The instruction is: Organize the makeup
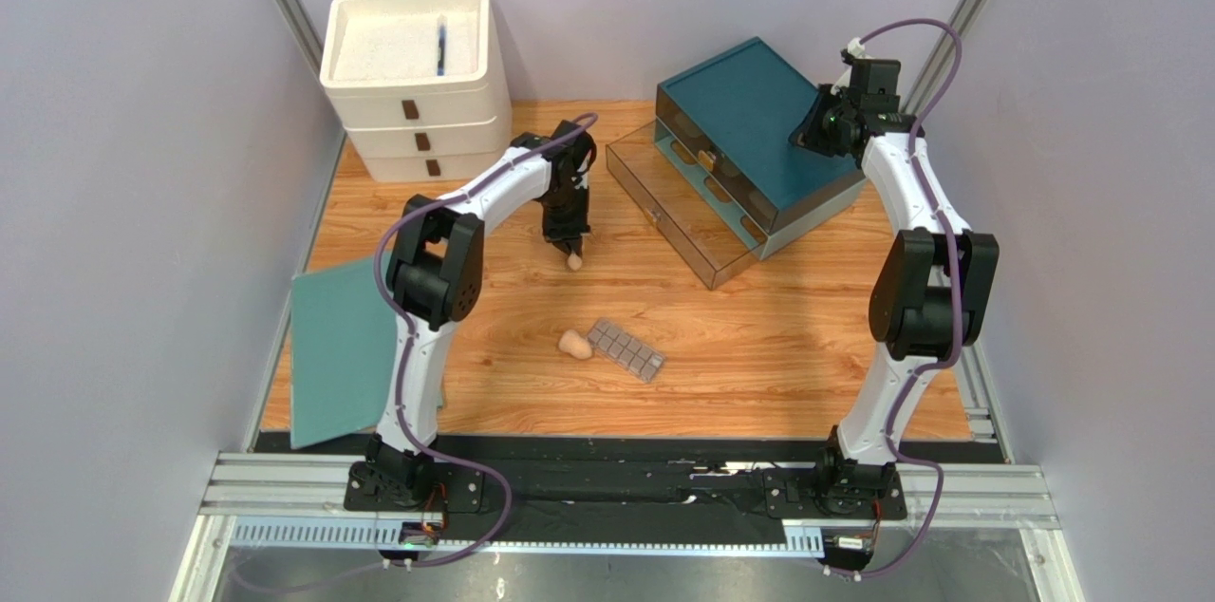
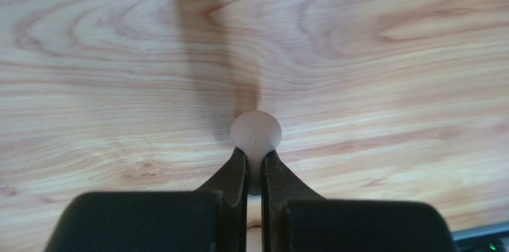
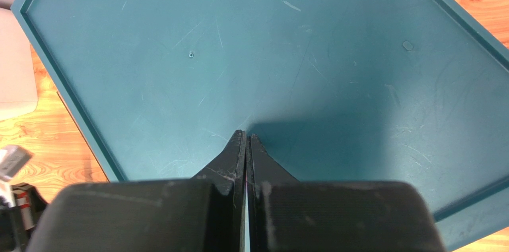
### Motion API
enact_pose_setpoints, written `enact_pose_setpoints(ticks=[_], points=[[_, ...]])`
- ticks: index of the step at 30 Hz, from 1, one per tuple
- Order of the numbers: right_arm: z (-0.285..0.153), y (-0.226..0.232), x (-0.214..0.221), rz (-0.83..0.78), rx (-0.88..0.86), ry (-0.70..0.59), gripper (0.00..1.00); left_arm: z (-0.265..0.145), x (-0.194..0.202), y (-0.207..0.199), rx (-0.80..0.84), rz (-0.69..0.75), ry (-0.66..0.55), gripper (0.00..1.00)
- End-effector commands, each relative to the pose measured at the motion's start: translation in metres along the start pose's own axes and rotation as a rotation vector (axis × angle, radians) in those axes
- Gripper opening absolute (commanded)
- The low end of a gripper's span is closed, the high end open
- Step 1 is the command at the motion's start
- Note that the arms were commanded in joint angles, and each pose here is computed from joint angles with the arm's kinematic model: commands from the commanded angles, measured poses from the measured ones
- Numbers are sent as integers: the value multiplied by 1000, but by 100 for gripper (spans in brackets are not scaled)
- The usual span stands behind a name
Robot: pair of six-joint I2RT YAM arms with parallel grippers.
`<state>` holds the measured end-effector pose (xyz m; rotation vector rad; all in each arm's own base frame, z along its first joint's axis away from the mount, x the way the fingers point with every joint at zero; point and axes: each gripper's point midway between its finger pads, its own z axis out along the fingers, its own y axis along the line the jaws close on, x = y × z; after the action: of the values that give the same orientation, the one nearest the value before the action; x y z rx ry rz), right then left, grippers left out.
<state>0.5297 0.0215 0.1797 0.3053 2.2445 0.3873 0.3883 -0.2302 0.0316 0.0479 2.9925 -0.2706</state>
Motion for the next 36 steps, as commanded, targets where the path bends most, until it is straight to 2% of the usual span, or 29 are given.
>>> enact_pose_setpoints(ticks=[1,2,8,14,17,18,21,27,36], points=[[15,-21,99,55,66,322,0,-74,-48,-59,276,69,-230,0],[15,-21,98,54,66,319,0,-86,-60,-73,332,66,-279,0],[15,-21,99,59,66,325,0,-128,-86,-134,598,100,-364,0],[16,-23,105,60,69,341,0,-124,-94,-167,685,107,-344,4],[15,-23,105,55,70,342,0,-120,-95,-177,709,118,-343,20],[15,-23,106,56,71,345,0,-120,-96,-180,717,126,-350,42],[15,-23,106,55,70,341,0,-124,-97,-191,746,147,-371,62],[15,-22,104,58,64,337,0,-131,-99,-195,771,155,-385,70],[14,-22,105,54,61,340,0,-132,-100,-202,810,162,-370,75]])
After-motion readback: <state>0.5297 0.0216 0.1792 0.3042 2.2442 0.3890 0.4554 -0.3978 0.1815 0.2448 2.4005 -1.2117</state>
